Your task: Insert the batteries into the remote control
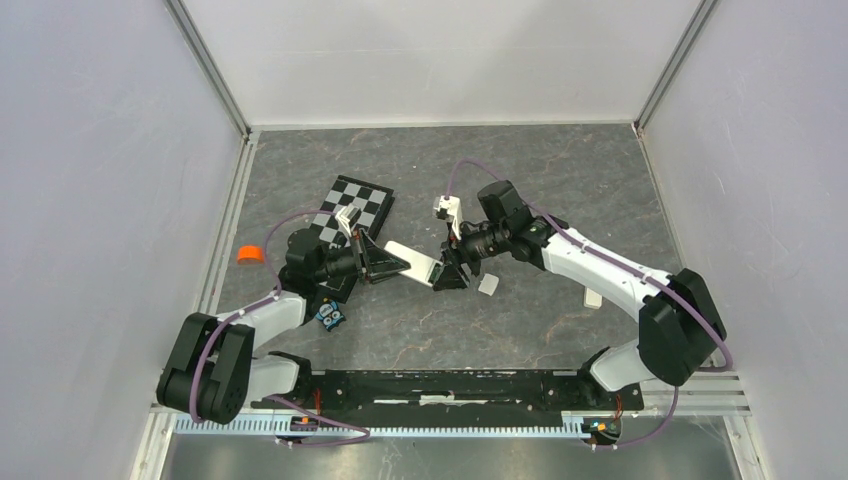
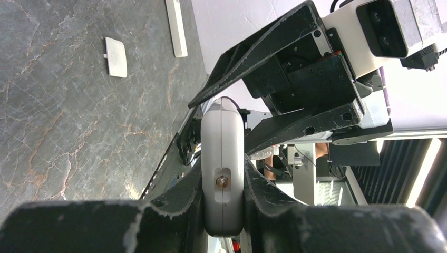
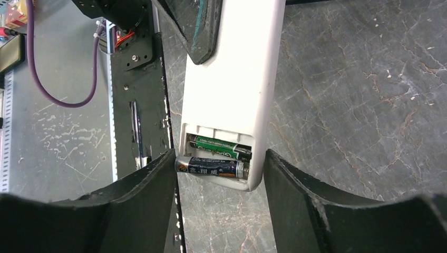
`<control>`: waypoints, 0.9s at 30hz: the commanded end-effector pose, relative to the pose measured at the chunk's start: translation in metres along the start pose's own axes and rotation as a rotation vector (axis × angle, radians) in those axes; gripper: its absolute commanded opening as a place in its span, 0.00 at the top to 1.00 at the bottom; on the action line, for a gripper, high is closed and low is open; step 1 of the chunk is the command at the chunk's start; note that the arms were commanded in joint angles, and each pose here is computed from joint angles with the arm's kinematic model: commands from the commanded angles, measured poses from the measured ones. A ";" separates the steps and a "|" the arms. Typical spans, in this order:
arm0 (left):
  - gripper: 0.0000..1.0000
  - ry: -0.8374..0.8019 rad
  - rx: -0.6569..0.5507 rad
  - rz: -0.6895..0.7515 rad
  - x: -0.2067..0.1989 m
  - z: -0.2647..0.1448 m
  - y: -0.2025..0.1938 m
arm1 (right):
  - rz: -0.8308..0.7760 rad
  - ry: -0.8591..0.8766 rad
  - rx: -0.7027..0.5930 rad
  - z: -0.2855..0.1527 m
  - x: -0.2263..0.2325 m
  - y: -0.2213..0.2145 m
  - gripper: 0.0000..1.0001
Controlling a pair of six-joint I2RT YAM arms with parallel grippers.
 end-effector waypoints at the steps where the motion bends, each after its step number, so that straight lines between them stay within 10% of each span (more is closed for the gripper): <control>1: 0.98 -0.030 0.005 0.036 -0.010 0.001 0.005 | -0.032 0.034 -0.039 0.000 0.004 0.018 0.37; 10: 0.98 -0.006 0.006 0.039 -0.007 0.000 0.004 | -0.062 0.077 -0.067 -0.004 0.014 0.021 0.05; 27: 0.98 0.008 0.009 0.036 -0.005 0.000 0.004 | -0.017 0.120 -0.037 0.003 0.012 0.017 0.40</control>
Point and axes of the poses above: each gripper's point midway between its finger pads, its own z axis out along the fingers, its own x axis along the line the jaws close on, y = z × x, the point moved 3 cm from there along -z, back along the fingers, and after that the axes turned 9 degrees about z, right-handed, at the moved point
